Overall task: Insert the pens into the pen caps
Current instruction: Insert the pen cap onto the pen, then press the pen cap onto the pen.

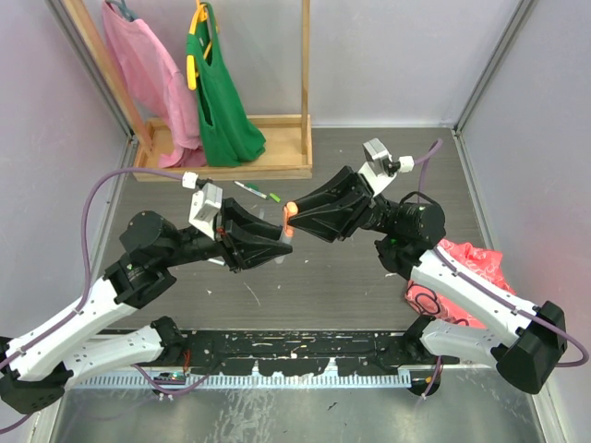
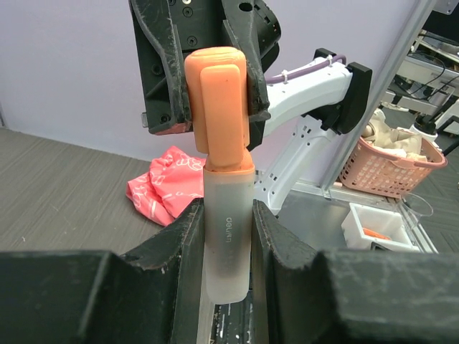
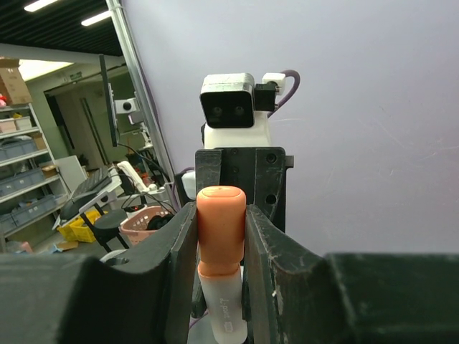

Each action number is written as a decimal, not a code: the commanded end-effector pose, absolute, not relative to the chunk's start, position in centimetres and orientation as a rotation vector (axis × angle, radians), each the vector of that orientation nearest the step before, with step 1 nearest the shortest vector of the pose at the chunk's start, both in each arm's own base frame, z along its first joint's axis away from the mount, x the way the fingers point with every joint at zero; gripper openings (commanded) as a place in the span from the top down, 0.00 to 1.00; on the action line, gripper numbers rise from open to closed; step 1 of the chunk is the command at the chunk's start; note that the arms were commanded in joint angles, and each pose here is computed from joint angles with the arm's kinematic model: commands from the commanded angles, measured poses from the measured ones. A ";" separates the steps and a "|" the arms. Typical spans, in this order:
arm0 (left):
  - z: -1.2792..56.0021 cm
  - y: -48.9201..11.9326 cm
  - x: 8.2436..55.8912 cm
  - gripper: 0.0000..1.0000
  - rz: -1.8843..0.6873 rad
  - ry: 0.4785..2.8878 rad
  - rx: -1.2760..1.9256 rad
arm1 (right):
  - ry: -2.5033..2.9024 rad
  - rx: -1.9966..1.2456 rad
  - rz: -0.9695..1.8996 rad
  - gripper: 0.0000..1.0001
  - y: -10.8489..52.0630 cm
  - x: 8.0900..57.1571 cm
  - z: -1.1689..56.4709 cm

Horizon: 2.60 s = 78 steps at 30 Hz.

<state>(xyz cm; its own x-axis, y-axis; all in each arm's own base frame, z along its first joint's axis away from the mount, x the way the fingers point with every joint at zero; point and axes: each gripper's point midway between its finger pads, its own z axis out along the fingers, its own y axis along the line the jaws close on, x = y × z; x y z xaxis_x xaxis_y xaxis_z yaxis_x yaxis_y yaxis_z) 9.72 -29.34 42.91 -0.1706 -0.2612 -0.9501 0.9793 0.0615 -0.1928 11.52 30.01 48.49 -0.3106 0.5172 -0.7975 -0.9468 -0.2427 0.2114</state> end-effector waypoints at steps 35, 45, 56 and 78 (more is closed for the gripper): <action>45.7 -27.7 10.1 1.00 -1.330 1.069 0.770 | 0.818 -0.717 1.729 0.44 30.1 10.8 48.2; 44.9 -26.8 10.7 1.00 -1.289 1.131 0.732 | 0.884 -0.668 1.599 0.30 29.3 11.9 48.6; 42.8 -25.2 12.8 1.00 -1.105 1.294 0.700 | 1.131 -0.253 1.385 0.26 26.2 17.9 49.6; 37.6 -25.5 18.3 1.00 -0.815 1.606 0.651 | 1.478 -0.067 1.310 0.36 29.3 23.3 44.9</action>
